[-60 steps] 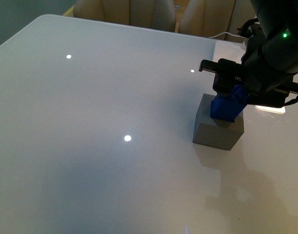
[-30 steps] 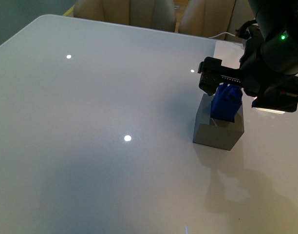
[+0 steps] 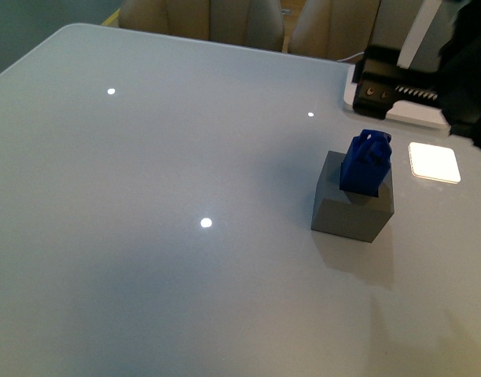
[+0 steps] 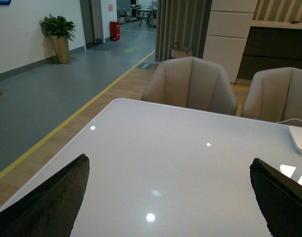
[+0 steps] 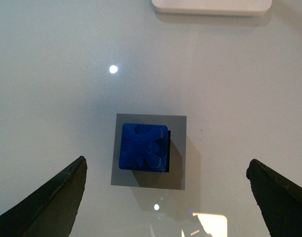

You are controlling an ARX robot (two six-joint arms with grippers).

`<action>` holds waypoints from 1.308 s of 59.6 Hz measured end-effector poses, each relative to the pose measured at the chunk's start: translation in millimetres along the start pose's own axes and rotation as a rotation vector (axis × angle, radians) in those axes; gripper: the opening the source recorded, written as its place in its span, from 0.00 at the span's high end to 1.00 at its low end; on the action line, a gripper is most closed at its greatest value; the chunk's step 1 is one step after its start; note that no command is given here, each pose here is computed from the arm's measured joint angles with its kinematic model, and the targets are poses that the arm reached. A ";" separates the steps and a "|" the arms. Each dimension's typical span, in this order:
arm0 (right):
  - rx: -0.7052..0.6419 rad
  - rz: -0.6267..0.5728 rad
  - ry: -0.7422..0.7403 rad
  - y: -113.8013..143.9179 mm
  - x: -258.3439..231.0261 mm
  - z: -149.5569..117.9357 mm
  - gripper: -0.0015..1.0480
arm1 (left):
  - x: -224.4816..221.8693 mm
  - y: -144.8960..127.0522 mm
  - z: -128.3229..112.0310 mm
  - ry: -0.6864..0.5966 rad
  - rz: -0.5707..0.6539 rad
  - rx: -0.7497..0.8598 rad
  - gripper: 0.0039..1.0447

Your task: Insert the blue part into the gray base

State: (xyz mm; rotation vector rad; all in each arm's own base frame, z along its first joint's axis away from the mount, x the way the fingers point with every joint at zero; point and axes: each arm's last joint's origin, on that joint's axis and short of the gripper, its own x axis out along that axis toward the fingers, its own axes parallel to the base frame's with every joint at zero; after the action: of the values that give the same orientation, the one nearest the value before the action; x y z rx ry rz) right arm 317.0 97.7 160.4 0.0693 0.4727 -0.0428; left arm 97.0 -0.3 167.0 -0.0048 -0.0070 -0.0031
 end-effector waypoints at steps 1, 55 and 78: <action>-0.007 0.018 -0.056 -3.4 -1.5 -6.2 0.24 | 0.0 0.0 0.0 0.000 0.000 0.000 0.07; -0.070 0.068 -0.454 -100.2 -132.8 -60.7 0.98 | 0.0 0.0 0.0 0.000 0.000 0.000 0.07; -0.064 0.045 -0.472 -106.8 -157.9 -66.9 0.98 | 0.0 0.0 0.0 0.000 0.000 0.000 0.07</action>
State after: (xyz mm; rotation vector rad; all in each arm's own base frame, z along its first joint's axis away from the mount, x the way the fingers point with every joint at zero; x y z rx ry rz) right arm 140.1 0.4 167.0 0.0059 0.0002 0.0008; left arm 97.0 -0.3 167.0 -0.0044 -0.0071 -0.0031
